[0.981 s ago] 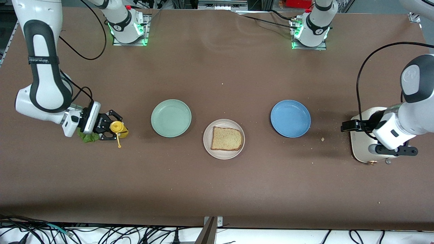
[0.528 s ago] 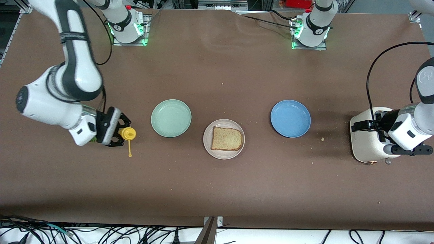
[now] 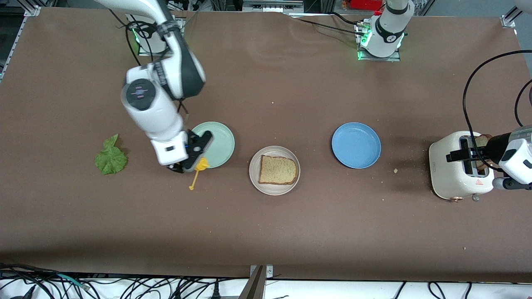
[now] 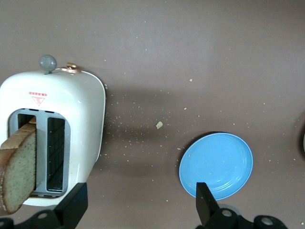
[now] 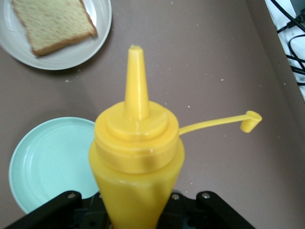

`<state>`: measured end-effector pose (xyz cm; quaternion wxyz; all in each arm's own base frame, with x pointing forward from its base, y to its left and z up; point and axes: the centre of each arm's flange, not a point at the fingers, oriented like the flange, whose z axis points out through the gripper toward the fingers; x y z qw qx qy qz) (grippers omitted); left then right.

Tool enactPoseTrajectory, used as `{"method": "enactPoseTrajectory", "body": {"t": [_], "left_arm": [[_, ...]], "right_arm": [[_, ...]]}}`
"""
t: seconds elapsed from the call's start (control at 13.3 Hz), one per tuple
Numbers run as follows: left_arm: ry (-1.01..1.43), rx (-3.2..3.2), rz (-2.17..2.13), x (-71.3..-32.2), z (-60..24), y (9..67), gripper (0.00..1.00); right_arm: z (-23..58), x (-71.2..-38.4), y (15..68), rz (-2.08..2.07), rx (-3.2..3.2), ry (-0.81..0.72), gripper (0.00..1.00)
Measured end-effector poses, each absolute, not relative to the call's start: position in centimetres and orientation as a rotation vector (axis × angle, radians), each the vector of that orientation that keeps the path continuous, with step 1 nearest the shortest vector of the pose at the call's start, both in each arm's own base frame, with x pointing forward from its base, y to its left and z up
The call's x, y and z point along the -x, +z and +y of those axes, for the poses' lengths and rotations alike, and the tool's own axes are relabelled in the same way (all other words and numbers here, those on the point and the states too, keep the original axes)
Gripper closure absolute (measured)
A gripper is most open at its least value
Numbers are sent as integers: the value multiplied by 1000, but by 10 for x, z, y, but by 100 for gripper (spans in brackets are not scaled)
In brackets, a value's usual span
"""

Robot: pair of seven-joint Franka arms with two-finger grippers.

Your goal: Make sandwich in beige plate with both arms

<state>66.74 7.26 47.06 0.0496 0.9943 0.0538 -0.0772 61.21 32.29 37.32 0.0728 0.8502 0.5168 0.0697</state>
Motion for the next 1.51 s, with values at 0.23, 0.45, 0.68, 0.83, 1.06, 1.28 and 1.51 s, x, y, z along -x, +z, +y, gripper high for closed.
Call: {"method": "enactPoseTrajectory", "body": {"t": [0.23, 0.45, 0.68, 0.83, 1.06, 1.28, 1.51], "left_arm": [[-235, -3027, 183, -666, 81, 470, 0], [-234, -3026, 180, -666, 80, 470, 0], [-236, -3025, 175, -667, 78, 470, 0], [-235, -3025, 173, -667, 77, 471, 0], [-239, -3025, 171, -663, 76, 479, 0], [-239, -3026, 167, -656, 75, 495, 0], [-247, -3026, 165, -651, 74, 503, 0]], "right_arm": [[408, -584, 326, 1489, -2391, 187, 89], [461, -548, 263, 1511, -2215, 140, 89], [484, -517, 221, 1504, -2086, 52, 89], [492, -504, 208, 1483, -2013, 11, 89], [498, -492, 193, 1483, -1959, -15, 89], [497, -494, 190, 1460, -1963, -11, 89], [500, -507, 211, 1422, -2014, 33, 89]]}}
